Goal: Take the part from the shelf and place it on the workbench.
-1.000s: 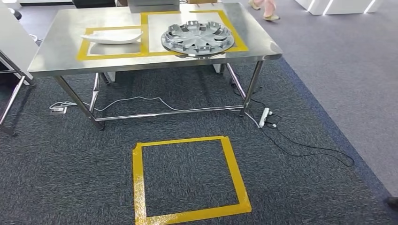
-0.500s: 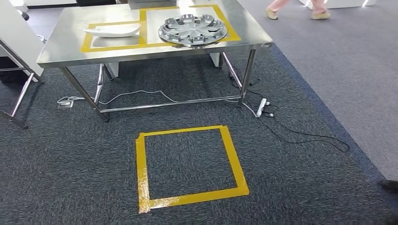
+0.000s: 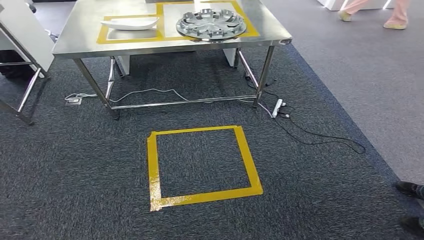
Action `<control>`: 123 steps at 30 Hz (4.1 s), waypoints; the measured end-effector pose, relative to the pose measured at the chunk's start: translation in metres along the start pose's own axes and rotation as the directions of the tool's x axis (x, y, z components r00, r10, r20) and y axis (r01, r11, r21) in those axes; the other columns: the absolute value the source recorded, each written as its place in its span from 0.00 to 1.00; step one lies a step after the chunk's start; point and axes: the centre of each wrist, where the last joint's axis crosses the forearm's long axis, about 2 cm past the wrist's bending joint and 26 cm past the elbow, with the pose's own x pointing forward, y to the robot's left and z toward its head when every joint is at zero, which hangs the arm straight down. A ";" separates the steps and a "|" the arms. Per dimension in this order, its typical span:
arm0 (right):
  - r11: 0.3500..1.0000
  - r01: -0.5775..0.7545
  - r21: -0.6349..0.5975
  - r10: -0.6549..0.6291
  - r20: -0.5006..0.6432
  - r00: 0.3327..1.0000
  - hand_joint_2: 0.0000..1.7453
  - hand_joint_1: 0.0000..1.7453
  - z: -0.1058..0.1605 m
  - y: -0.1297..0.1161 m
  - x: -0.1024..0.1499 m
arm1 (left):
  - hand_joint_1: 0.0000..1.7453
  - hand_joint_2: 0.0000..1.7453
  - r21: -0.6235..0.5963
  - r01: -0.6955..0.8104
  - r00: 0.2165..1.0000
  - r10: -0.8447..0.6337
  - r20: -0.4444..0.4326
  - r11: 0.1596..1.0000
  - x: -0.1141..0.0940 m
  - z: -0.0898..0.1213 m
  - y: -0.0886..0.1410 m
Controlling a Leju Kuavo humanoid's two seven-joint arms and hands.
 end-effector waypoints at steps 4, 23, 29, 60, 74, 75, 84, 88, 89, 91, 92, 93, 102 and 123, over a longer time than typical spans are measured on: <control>1.000 -0.002 0.001 0.002 -0.002 1.000 0.00 0.00 0.000 0.000 -0.001 | 0.00 0.00 -0.001 0.004 1.000 -0.004 0.000 1.000 -0.001 0.000 0.000; 1.000 -0.002 0.014 0.002 -0.002 1.000 0.00 0.00 0.000 0.001 -0.001 | 0.00 0.00 0.002 0.009 1.000 -0.009 -0.003 1.000 -0.001 0.000 0.001; 1.000 -0.002 0.031 0.001 0.008 1.000 0.00 0.00 0.000 0.002 -0.002 | 0.00 0.00 0.003 0.009 1.000 -0.009 -0.003 1.000 -0.001 0.000 0.001; 0.997 0.044 0.065 -0.045 0.012 0.999 0.00 0.00 0.000 0.001 -0.002 | 0.00 0.00 0.004 0.022 1.000 -0.022 -0.006 1.000 -0.002 -0.002 0.003; 0.994 0.069 0.088 -0.069 0.001 0.998 0.00 0.00 -0.002 -0.001 -0.003 | 0.00 0.00 0.000 0.024 1.000 -0.024 -0.007 1.000 -0.003 -0.002 0.003; 0.994 0.070 0.087 -0.070 0.001 0.998 0.00 0.00 -0.002 -0.001 -0.003 | 0.00 0.00 0.000 0.024 1.000 -0.024 -0.007 1.000 -0.003 -0.002 0.003; 0.993 0.070 0.090 -0.070 0.001 0.998 0.00 0.00 -0.001 -0.001 -0.003 | 0.00 0.00 -0.002 0.026 1.000 -0.026 -0.012 1.000 -0.006 -0.001 0.002; 0.993 0.069 0.098 -0.070 0.003 0.998 0.00 0.00 -0.001 -0.001 -0.002 | 0.00 0.00 -0.002 0.025 1.000 -0.026 -0.010 1.000 -0.005 -0.002 0.002; 0.993 0.069 0.100 -0.069 0.001 0.998 0.00 0.00 -0.001 -0.001 -0.003 | 0.00 0.00 -0.002 0.025 1.000 -0.025 -0.009 1.000 -0.004 -0.002 0.002; 0.993 0.069 0.100 -0.069 0.000 0.998 0.00 0.00 -0.002 -0.001 -0.003 | 0.00 0.00 -0.003 0.024 1.000 -0.024 -0.006 1.000 -0.003 -0.001 0.002; 0.993 0.069 0.100 -0.070 0.002 0.998 0.00 0.00 -0.002 -0.001 -0.002 | 0.00 0.00 -0.004 0.024 1.000 -0.024 -0.007 1.000 -0.003 -0.001 0.002; 0.993 0.069 0.100 -0.070 0.003 0.998 0.00 0.00 -0.002 -0.002 -0.001 | 0.00 0.00 -0.005 0.024 1.000 -0.024 -0.008 1.000 -0.004 -0.001 0.001; 0.993 0.069 0.097 -0.070 0.004 0.998 0.00 0.00 -0.003 -0.004 -0.002 | 0.00 0.00 -0.002 0.024 1.000 -0.024 -0.004 1.000 -0.002 -0.002 0.003; 0.993 0.068 0.101 -0.069 0.003 0.998 0.00 0.00 -0.002 -0.003 -0.002 | 0.00 0.00 -0.004 0.024 1.000 -0.024 -0.007 1.000 -0.004 -0.001 0.002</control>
